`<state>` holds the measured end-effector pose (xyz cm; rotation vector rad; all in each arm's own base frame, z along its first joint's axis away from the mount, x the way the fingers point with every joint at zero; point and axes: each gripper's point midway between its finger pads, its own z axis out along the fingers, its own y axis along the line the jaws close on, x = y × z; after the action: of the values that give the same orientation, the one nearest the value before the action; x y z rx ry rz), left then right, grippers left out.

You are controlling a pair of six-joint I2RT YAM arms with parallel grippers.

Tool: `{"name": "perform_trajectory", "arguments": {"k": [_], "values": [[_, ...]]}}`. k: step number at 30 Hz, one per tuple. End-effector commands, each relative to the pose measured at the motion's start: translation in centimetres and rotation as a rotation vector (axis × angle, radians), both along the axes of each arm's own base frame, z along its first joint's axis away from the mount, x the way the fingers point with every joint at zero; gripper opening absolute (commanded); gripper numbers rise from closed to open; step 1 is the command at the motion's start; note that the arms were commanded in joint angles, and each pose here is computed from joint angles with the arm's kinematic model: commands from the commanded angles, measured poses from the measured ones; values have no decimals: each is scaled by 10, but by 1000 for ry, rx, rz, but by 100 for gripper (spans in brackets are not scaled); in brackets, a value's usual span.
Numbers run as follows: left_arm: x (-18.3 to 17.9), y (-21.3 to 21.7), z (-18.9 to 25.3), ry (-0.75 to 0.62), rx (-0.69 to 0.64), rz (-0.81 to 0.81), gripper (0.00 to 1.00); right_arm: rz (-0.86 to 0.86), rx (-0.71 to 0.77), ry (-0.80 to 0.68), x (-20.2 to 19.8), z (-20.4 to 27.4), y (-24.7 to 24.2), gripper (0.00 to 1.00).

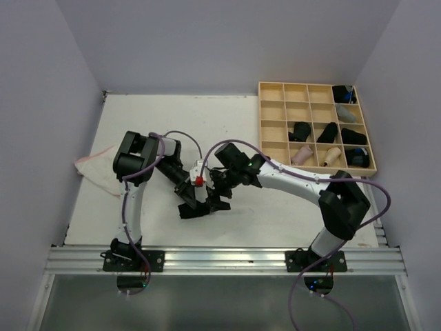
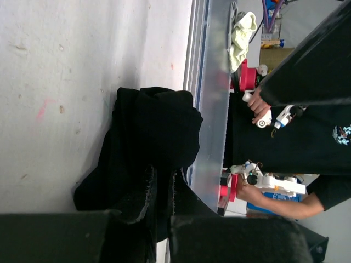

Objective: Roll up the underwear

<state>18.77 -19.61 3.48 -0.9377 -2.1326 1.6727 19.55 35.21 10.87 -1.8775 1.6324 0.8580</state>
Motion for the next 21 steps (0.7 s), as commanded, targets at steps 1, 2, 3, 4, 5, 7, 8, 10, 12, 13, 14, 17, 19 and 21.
{"name": "perform_trajectory", "arguments": {"k": [1,2,3,4,5,7,8,10,12,13,14,17,19,21], "values": [[3,35,-61,-212,83,-213,4,79,52,-147,8,-5,20,86],[3,34,-61,-212,82,-212,4,85,43,-136,6,-12,22,86],[3,34,-61,-210,80,-207,4,97,52,-136,3,-14,26,86],[3,34,-61,-209,78,-208,4,104,57,-119,-2,-16,31,85],[3,33,-61,-210,76,-205,4,106,47,-101,-3,-24,33,85],[3,33,-62,-212,75,-204,4,112,50,-97,-6,-29,41,84],[3,33,-62,-212,75,-204,4,89,47,-82,-6,-32,43,83],[3,32,-62,-216,72,-201,4,74,38,-63,-4,-43,49,82],[3,32,-62,-218,70,-197,4,46,17,-32,-2,-56,52,79],[3,32,-62,-216,72,-196,4,44,9,-22,-2,-61,51,77],[4,32,-62,-218,71,-194,4,31,11,-15,-2,-62,52,72],[7,31,-63,-233,76,-186,5,30,17,-7,-3,-64,53,49],[12,28,-61,-262,70,-171,14,32,0,8,-6,-72,50,31],[28,22,-50,-358,41,-130,25,44,-31,42,-12,-78,44,8]]}}
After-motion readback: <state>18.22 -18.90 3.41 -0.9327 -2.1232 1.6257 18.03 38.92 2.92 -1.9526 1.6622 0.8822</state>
